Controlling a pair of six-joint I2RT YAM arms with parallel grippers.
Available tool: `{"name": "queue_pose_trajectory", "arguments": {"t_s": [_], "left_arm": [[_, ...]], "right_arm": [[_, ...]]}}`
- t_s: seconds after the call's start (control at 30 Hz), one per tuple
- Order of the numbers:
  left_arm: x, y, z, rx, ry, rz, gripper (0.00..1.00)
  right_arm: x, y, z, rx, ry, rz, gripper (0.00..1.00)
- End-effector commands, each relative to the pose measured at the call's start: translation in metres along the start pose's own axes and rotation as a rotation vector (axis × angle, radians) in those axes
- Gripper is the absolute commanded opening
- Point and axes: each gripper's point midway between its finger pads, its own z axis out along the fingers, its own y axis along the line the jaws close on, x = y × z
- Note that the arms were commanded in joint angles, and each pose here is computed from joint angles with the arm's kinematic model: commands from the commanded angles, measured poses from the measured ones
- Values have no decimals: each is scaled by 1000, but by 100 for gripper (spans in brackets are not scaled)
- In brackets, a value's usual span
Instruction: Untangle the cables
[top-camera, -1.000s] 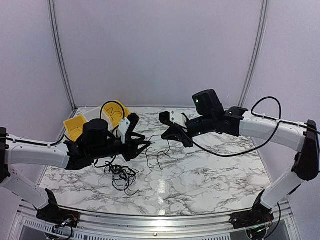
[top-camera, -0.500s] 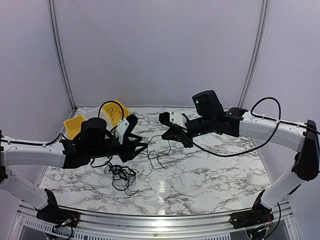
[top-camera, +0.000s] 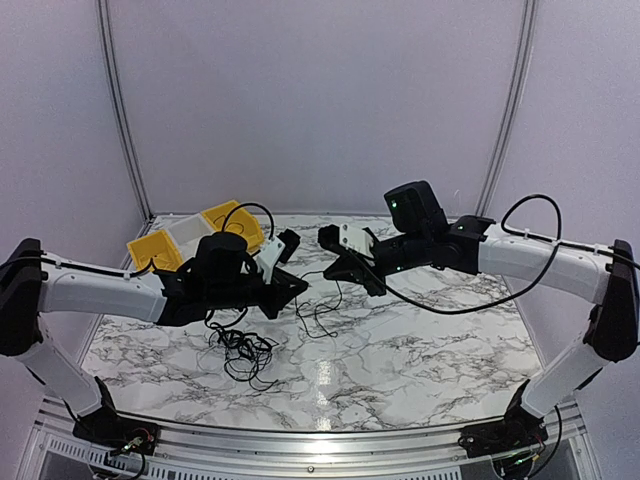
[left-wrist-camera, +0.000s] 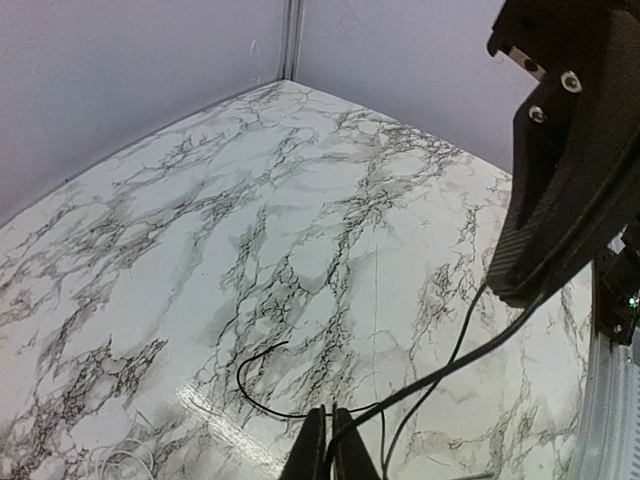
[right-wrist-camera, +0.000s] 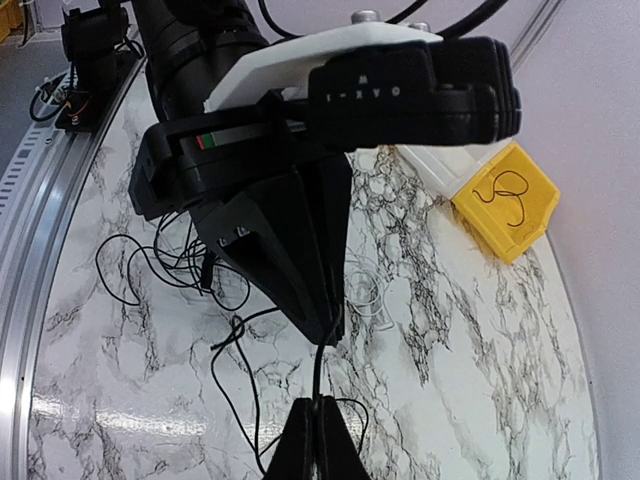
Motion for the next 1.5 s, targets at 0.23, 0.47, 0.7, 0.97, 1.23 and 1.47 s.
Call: {"name": "queue_pose_trajectory", "arguments": {"t_s": [0.23,0.47,0.7,0.97,1.23,1.47], "left_arm": [[-41,5,-42,-22,-94,58,0],[-72,44,-88,-201,-68,147,0],[-95,103,-131,-488,-55,148,0],[-131,157,-183,-795,-107,114,0],[-150,207,-227,-1020,-145,51,0],[-142,245,-235,-1061,-161,-41,0]], "right_arm": [[38,-15,18,112,108,-64,3],[57,-28,27,175,165,-49,23],[62,-31,27,173,172,-27,25],[66,-35,24,164,162,2,25],[68,-34,24,157,166,-2,25],[69,-32,25,143,170,1,26]]}}
